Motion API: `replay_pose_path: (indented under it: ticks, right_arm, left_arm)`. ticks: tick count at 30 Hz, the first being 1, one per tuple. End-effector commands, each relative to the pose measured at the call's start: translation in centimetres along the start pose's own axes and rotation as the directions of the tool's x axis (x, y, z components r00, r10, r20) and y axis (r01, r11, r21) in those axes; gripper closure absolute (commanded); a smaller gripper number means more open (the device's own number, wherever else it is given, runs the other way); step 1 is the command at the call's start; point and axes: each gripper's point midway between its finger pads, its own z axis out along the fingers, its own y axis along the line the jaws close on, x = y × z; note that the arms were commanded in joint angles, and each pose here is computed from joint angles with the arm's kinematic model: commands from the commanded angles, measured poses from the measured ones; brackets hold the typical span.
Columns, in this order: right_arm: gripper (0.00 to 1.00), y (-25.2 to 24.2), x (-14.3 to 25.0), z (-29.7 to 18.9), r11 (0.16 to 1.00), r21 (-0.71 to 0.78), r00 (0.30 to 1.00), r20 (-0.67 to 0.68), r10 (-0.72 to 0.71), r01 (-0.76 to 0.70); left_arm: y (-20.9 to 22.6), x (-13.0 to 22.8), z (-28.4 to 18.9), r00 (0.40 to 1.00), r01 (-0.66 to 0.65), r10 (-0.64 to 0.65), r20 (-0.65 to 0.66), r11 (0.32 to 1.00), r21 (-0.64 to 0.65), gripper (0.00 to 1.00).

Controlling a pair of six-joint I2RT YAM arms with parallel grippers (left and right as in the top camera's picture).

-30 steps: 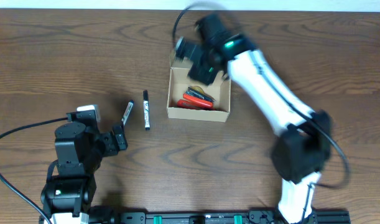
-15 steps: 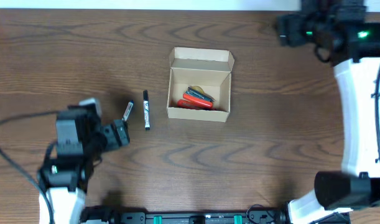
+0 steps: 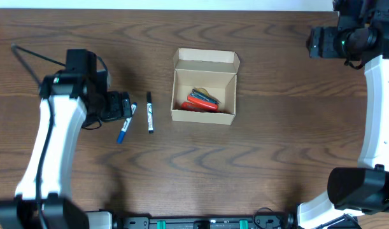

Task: Pack container
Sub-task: 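Move the left gripper over the blue and black markers and lower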

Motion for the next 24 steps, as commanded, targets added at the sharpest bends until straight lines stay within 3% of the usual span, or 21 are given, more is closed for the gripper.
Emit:
replay_pose_path:
  ticks: [1,7,18,24]
  right_arm:
    - [0.09,-3.6,1.4,0.7,0.984,0.120,0.990,-0.025,0.136,-0.132]
    - [0.07,-6.5,3.4,1.7,0.936,0.161,0.946,-0.045,0.322,-0.312]
    - [0.06,-6.4,3.8,2.1,0.949,0.127,0.952,-0.068,0.300,-0.290]
    - [0.06,-6.2,3.9,2.1,0.949,0.119,0.951,-0.070,0.300,-0.291]
  left_arm:
    - [0.6,0.3,0.8,0.996,-0.042,0.039,-0.085,0.998,-0.040,0.05]
    - [1.9,0.5,2.0,0.984,-0.118,0.103,-0.143,0.988,-0.101,0.05]
    - [0.7,-2.4,2.8,0.944,-0.330,0.326,-0.053,0.937,-0.113,0.05]
    - [-0.1,-2.4,5.1,0.912,-0.407,0.394,-0.115,0.906,-0.120,0.05]
